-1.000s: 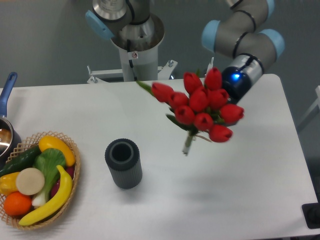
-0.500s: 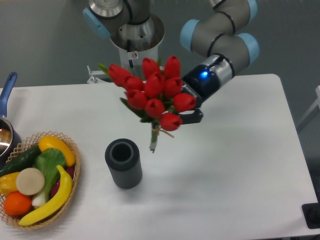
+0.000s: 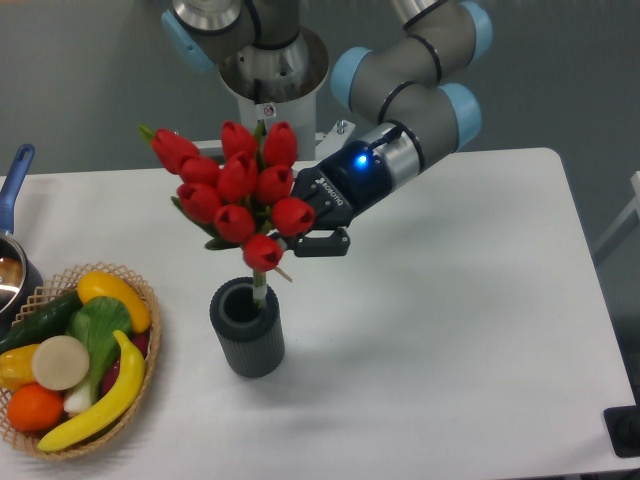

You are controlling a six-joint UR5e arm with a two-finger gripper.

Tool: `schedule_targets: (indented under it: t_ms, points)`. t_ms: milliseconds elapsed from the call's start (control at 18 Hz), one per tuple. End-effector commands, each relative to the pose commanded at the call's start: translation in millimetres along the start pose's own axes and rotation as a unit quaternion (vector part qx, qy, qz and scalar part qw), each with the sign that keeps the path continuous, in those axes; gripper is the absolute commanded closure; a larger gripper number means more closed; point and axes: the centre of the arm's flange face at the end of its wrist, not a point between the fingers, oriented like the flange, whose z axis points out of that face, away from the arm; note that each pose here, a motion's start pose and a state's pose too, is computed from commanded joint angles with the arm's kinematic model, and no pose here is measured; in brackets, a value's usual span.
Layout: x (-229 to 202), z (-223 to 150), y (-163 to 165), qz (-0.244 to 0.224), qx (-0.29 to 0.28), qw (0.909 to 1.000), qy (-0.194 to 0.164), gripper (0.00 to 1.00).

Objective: Insert the flowers into the vase
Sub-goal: 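Lower the tulip stems down into the grey vase opening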

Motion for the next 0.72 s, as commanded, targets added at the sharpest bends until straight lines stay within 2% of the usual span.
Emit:
schedule_targets:
  t_ms: [278,556,722]
  points:
    - [5.3,4.8,19.6,-0.007,-0.002,1.0000,0.004,0.78]
    - [4.0,3.1,60.4,0.001,-0.003,1.0000,0.002,0.78]
    - [4.8,2.6,70.3,-0.005,-0.003,1.0000,0.002,0.78]
